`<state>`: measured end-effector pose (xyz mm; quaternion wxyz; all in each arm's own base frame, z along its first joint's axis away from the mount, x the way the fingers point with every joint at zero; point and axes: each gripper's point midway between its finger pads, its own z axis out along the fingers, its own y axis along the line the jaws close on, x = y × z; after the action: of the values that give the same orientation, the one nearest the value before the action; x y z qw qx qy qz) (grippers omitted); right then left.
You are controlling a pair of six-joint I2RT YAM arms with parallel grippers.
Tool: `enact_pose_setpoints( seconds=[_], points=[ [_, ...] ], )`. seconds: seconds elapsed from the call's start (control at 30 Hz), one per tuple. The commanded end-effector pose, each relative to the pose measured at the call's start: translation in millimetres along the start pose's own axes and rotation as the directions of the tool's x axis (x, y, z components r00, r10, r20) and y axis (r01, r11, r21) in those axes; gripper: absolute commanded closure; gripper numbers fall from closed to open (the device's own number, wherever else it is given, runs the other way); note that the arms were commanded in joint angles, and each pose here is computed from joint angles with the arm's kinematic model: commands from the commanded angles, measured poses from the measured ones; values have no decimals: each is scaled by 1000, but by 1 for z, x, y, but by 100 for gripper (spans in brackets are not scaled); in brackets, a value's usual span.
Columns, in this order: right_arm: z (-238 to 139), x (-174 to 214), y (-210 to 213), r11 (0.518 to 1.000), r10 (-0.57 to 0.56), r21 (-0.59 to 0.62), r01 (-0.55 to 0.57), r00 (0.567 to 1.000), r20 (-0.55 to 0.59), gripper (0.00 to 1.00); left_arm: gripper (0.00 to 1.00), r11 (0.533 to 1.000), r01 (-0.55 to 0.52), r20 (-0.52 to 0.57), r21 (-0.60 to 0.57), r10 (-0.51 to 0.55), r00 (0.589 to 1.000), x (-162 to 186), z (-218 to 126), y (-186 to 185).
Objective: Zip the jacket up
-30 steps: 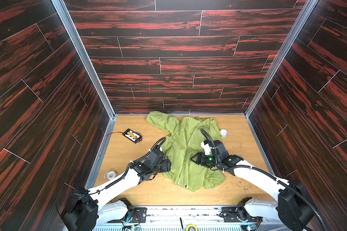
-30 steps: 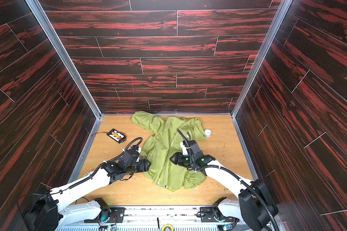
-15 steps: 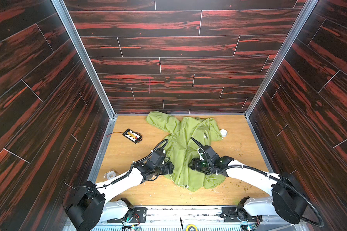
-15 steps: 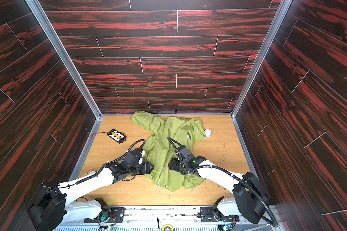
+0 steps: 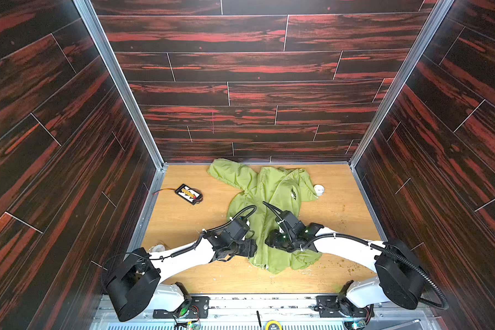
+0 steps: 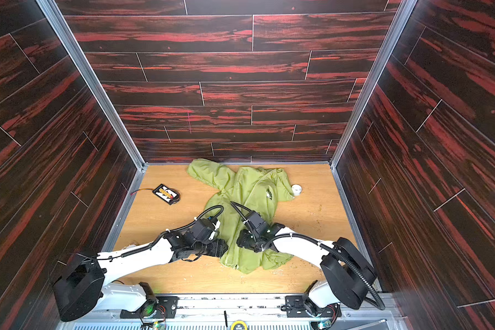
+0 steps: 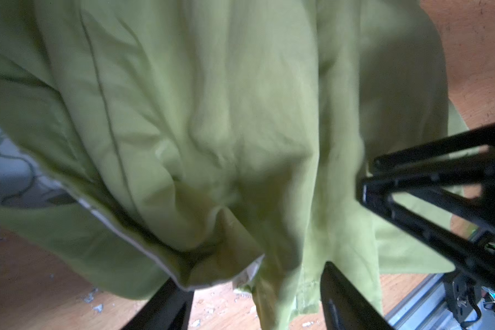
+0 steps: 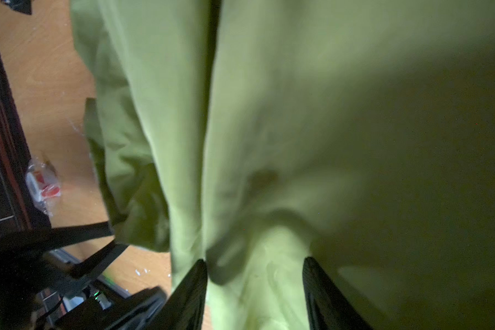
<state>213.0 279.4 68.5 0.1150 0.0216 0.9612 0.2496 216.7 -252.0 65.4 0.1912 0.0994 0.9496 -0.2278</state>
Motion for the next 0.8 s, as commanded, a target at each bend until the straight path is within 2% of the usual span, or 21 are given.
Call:
enact_pose_setpoints(
  seconds=[0.0, 0.23, 0.5, 0.63, 0.77],
  points=[
    [-2, -1, 4, 1000, 0, 32, 0, 1000, 13, 43, 28, 999, -16, 27, -31, 17, 999, -10, -7, 1],
    [4, 5, 5, 999, -9, 44, 9, 1000, -6, 42, 28, 997, -39, 43, -70, 42, 998, -17, -12, 3],
    [16, 8, 0, 998, -4, 61, 5, 1000, -21, 50, 28, 983, -63, 111, -171, 83, 990, -26, -49, 18],
    [19, 10, -3, 998, -1, 66, 2, 1000, -25, 59, 28, 986, -115, 124, -119, 130, 984, -26, -59, 8],
    [21, 13, -8, 997, 12, 75, -11, 1000, -23, 66, 29, 982, -188, 65, -21, 189, 980, -19, -43, -16]
  ],
)
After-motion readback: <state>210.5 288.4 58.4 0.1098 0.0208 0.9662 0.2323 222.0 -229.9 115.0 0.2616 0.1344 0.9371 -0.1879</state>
